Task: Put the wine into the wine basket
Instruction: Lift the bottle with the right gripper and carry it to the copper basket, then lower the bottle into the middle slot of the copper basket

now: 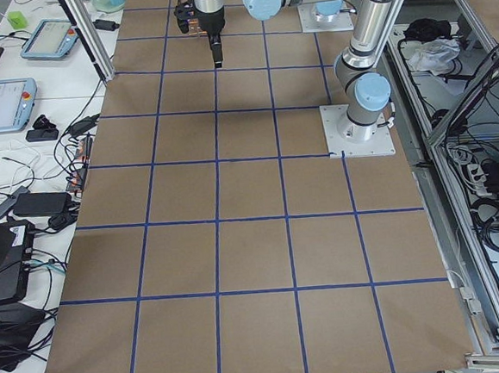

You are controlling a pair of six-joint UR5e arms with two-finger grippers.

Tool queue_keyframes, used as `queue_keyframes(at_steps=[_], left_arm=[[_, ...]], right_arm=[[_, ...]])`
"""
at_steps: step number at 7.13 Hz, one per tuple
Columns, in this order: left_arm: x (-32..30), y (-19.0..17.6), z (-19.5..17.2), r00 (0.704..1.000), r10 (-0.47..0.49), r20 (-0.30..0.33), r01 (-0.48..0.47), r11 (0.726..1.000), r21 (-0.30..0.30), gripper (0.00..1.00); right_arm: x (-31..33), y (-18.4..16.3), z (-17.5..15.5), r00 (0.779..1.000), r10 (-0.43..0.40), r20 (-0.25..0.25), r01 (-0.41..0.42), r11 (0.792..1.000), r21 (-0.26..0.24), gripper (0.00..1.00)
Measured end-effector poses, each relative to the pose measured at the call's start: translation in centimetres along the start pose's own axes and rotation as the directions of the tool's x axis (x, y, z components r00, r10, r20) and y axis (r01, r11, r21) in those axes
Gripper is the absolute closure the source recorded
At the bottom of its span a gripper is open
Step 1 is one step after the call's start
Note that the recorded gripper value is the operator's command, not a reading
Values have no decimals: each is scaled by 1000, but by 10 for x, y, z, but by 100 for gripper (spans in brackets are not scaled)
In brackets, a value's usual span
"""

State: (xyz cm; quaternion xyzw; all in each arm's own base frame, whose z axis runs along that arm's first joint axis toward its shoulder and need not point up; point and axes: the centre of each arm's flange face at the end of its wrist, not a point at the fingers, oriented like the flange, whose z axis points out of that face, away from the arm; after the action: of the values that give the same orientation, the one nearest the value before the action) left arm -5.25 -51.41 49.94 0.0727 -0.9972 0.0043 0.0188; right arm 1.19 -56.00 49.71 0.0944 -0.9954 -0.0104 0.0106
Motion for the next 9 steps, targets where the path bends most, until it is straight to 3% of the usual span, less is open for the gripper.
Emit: queue_keyframes(at_steps=[9], left_arm=[[5,8,0,1000,5,-3,-5,1000,5,0]], right_arm=[[5,-19,17,1000,4,4,-4,1000,3,100]])
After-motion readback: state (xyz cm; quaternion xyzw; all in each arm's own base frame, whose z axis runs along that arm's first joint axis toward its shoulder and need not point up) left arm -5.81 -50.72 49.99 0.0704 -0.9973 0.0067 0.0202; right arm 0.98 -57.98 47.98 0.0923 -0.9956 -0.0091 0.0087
